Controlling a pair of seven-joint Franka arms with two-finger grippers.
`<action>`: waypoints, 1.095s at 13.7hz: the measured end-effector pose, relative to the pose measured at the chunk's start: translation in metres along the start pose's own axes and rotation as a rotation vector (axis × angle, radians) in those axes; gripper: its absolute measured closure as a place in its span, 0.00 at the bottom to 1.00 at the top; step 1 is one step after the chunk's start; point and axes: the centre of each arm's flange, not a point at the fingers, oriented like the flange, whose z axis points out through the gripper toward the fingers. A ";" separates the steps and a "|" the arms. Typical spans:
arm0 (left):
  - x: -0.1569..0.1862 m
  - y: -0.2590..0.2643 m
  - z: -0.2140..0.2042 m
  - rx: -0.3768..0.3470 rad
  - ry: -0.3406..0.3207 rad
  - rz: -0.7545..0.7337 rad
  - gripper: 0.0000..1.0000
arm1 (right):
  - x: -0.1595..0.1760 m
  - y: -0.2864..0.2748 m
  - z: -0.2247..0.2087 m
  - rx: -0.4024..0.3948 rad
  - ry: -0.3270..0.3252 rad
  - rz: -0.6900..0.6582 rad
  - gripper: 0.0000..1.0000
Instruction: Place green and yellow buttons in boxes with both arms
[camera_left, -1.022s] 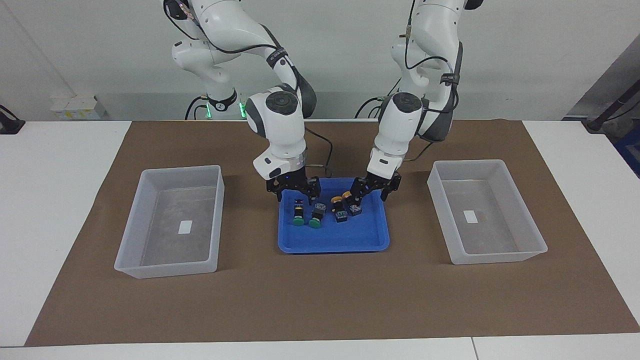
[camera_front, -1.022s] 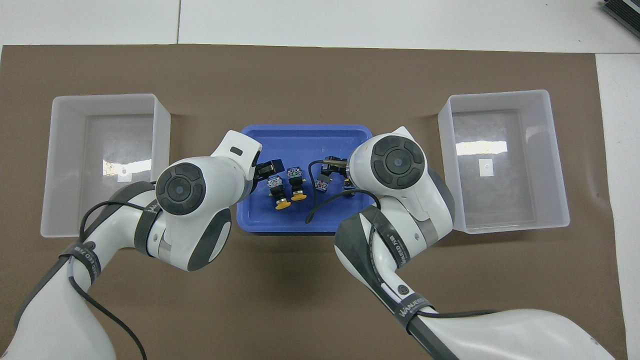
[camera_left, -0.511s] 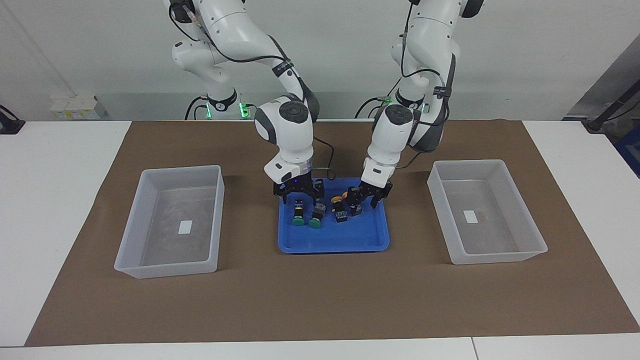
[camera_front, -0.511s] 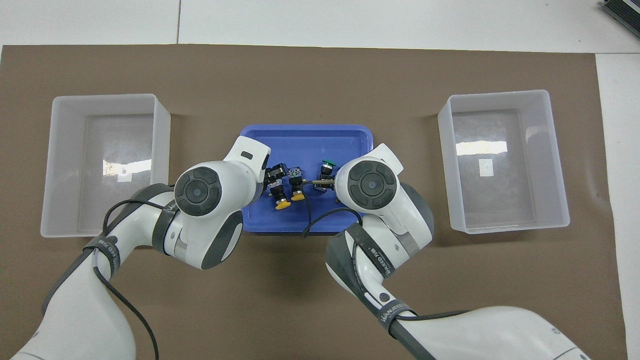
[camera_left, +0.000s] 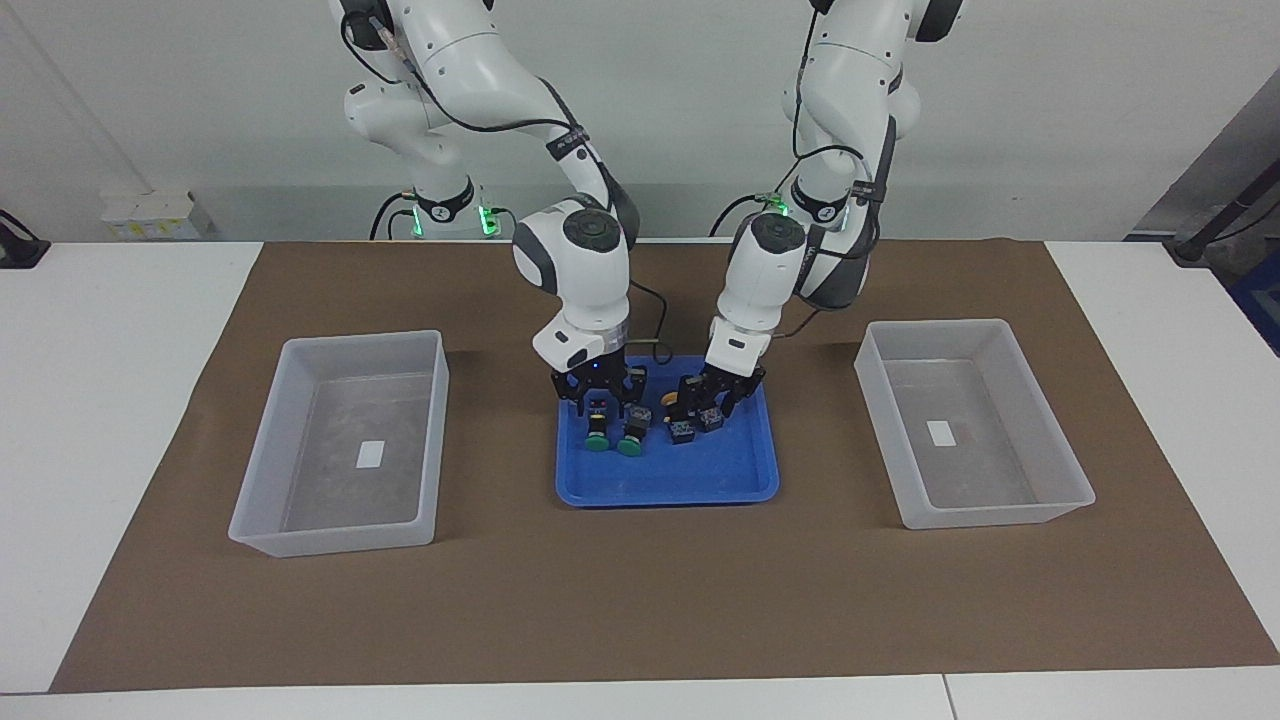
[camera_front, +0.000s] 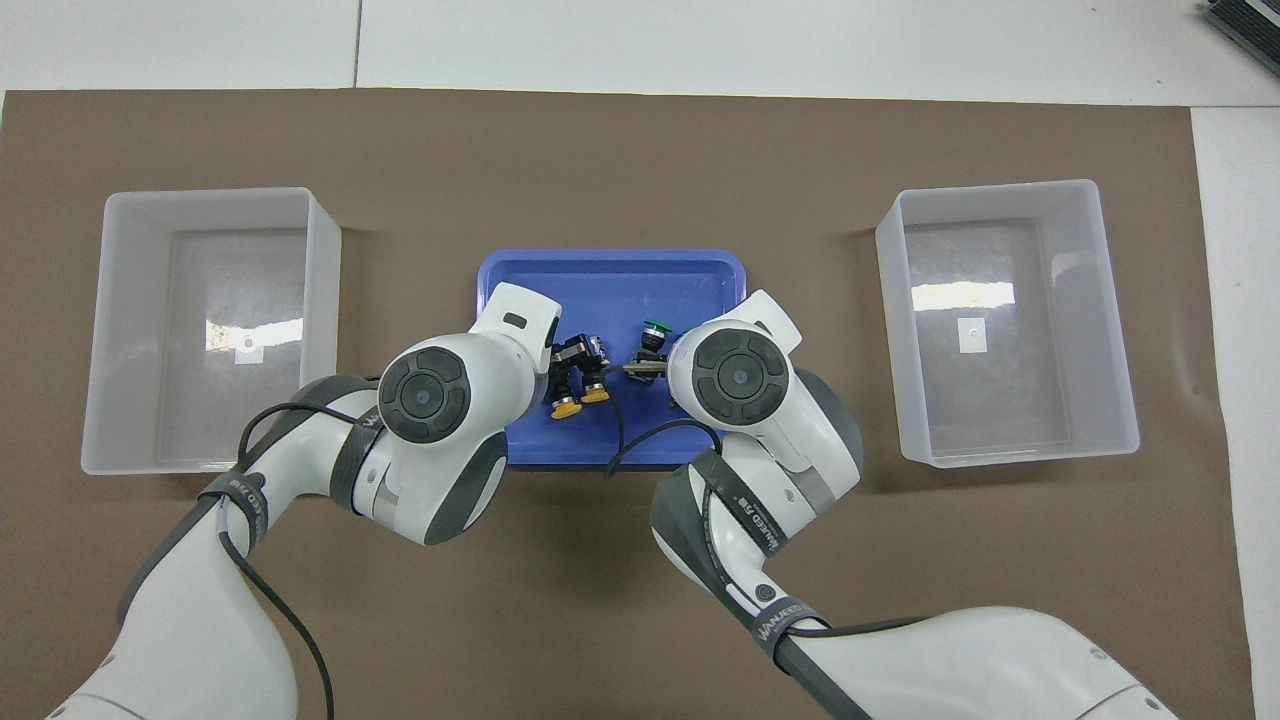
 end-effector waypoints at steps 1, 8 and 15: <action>0.000 0.000 0.001 0.000 -0.001 0.000 0.45 | -0.001 0.000 0.002 0.005 0.004 0.000 0.40; 0.000 0.000 0.001 -0.001 0.000 -0.001 0.59 | -0.009 0.004 0.020 -0.017 -0.006 -0.022 0.68; 0.009 -0.004 0.003 0.021 -0.010 -0.014 0.93 | 0.028 0.050 -0.049 -0.035 0.034 0.078 0.68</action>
